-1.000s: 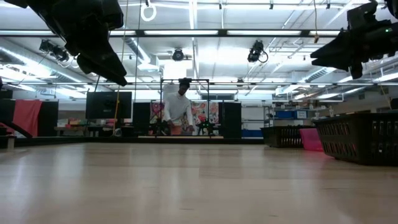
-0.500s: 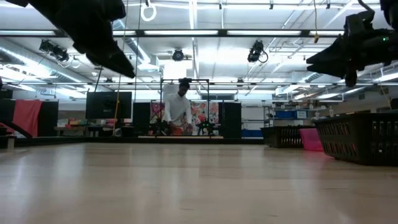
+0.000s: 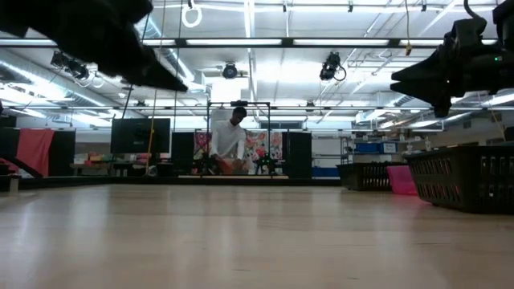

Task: Sort Halloween decoration
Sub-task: Return to Home Position

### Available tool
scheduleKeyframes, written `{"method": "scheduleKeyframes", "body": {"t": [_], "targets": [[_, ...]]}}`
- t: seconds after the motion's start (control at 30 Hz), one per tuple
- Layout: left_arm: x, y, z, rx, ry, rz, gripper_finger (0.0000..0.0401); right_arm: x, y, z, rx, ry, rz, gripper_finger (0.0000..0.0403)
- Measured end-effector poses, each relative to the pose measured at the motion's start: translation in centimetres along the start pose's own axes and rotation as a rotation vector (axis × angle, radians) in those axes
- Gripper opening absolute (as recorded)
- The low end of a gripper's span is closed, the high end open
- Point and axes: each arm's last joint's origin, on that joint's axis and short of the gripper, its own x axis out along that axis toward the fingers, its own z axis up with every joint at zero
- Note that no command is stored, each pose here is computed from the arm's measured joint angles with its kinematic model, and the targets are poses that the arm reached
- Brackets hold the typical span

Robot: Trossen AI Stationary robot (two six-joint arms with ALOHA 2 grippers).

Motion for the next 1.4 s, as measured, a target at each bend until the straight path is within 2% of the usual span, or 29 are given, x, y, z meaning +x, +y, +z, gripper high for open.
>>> {"method": "scheduleKeyframes", "body": {"t": [0.23, 0.4, 0.6, 0.93, 1.27, 1.4], "targets": [[-0.6, 1.7, -1.8, -0.063, -0.012, 0.039, 0.0183, 0.0, 0.0, 0.0, 0.009, -0.001, -0.004, 0.0132], [-2.0, 2.4, -2.2, -0.107, -0.116, 0.029, 0.0163, 0.0, 0.0, 0.1, 0.011, -0.007, -0.002, 0.0132], [-3.1, 3.0, -4.2, -0.138, -0.192, 0.023, 0.0144, 0.0, 0.0, 0.1, 0.011, -0.007, -0.002, 0.0132], [-5.2, 4.1, -5.1, -0.176, -0.320, 0.026, 0.0142, 0.0, 0.0, 0.1, 0.012, -0.008, -0.002, 0.0132], [-5.6, 4.5, -7.7, -0.197, -0.352, 0.023, 0.0142, 0.0, 0.0, 0.1, 0.012, -0.007, -0.001, 0.0132], [-5.8, 4.6, -7.7, -0.204, -0.365, 0.025, 0.0142, 0.0, 0.0, 0.1, 0.012, -0.008, -0.001, 0.0132]]}}
